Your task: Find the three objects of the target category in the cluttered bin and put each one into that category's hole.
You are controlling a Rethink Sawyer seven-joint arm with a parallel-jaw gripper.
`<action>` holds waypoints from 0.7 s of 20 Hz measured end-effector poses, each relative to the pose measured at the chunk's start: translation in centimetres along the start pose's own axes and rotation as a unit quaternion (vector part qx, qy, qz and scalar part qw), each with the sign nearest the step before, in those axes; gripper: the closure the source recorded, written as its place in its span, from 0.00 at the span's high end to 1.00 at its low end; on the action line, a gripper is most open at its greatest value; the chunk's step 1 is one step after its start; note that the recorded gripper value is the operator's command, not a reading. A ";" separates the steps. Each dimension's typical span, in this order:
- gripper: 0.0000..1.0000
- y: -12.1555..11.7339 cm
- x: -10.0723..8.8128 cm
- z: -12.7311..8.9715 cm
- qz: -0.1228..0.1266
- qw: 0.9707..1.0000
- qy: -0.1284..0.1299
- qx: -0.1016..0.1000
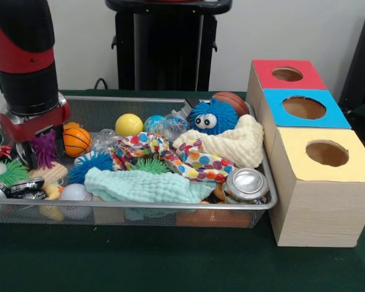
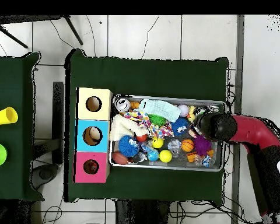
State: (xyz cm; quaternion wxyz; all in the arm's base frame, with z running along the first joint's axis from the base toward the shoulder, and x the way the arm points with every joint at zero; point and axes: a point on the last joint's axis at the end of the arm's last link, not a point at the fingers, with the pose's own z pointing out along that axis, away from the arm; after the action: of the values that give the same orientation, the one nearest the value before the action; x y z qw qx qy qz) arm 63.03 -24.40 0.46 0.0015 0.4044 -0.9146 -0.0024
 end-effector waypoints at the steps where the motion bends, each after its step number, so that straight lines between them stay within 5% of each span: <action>1: 1.00 -0.1 0.1 -0.1 0.002 1.000 -0.005 0.000; 14: 1.00 -1.5 2.8 1.6 0.033 0.998 -0.046 0.028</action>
State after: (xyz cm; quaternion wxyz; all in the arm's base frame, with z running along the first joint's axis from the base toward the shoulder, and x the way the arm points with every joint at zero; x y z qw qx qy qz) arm 62.23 -27.46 -1.16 -0.0516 0.3732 -0.9263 0.0044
